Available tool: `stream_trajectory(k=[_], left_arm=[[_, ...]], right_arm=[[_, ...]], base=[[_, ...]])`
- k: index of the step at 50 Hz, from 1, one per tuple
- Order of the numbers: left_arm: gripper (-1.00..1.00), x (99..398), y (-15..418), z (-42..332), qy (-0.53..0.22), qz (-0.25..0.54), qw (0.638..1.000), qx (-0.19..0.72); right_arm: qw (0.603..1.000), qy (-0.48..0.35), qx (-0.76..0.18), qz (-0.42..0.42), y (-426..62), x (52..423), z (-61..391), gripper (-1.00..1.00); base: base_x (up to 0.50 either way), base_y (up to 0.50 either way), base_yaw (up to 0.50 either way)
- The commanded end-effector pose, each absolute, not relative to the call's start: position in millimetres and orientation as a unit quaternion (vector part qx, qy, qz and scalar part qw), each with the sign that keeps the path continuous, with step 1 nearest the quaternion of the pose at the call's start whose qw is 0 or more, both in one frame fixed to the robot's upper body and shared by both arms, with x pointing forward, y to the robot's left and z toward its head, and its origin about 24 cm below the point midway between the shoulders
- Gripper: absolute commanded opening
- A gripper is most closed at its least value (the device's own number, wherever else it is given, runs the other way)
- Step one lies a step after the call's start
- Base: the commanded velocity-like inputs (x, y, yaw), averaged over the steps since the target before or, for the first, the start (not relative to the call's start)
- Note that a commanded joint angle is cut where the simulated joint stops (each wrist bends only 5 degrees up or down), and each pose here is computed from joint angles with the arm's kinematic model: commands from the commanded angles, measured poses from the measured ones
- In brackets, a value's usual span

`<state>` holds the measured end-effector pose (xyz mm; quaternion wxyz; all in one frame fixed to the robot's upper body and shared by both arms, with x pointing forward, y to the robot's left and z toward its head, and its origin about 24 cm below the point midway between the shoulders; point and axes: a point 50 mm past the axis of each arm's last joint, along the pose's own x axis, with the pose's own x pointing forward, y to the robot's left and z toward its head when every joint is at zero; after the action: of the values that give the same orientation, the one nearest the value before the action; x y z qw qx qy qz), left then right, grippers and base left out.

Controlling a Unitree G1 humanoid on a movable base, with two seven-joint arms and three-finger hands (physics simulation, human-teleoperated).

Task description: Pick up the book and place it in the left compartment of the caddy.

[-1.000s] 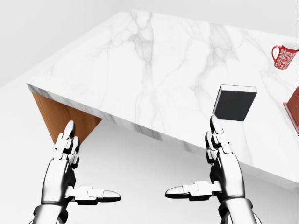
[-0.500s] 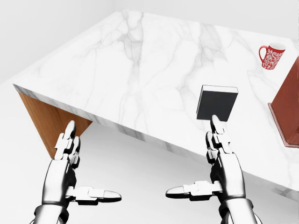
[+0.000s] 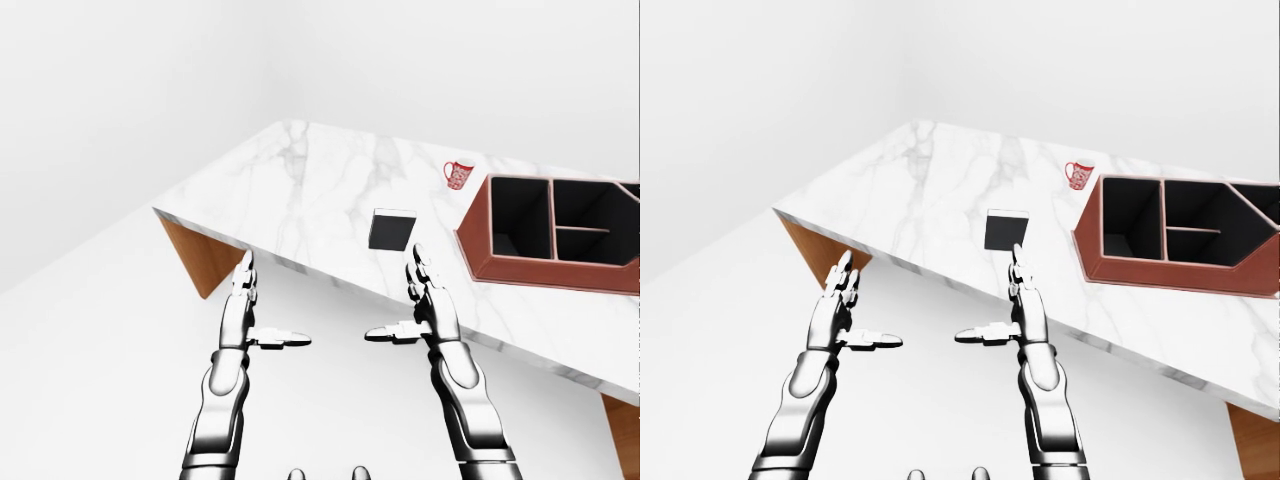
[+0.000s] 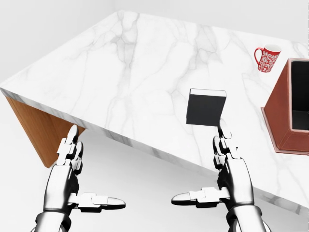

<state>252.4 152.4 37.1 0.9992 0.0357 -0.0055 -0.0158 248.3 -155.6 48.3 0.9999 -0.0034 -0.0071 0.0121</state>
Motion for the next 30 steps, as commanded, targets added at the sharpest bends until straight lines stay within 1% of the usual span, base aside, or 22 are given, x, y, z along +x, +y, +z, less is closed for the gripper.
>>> stream_trajectory(k=[1, 30], left_arm=[[1.0, 251.8, 152.2, 37.7, -0.006, -0.016, 0.999, 0.036], [1.0, 253.7, 152.7, 35.7, -0.003, -0.013, 0.999, 0.037]], right_arm=[[1.0, -0.007, -0.004, 0.012, -155.7, 248.5, 47.8, 1.0], [1.0, -0.008, -0.001, 0.009, -156.7, 248.8, 47.2, 1.0]], base=[[0.09, -0.17, 0.0], [0.09, -0.17, 0.0]])
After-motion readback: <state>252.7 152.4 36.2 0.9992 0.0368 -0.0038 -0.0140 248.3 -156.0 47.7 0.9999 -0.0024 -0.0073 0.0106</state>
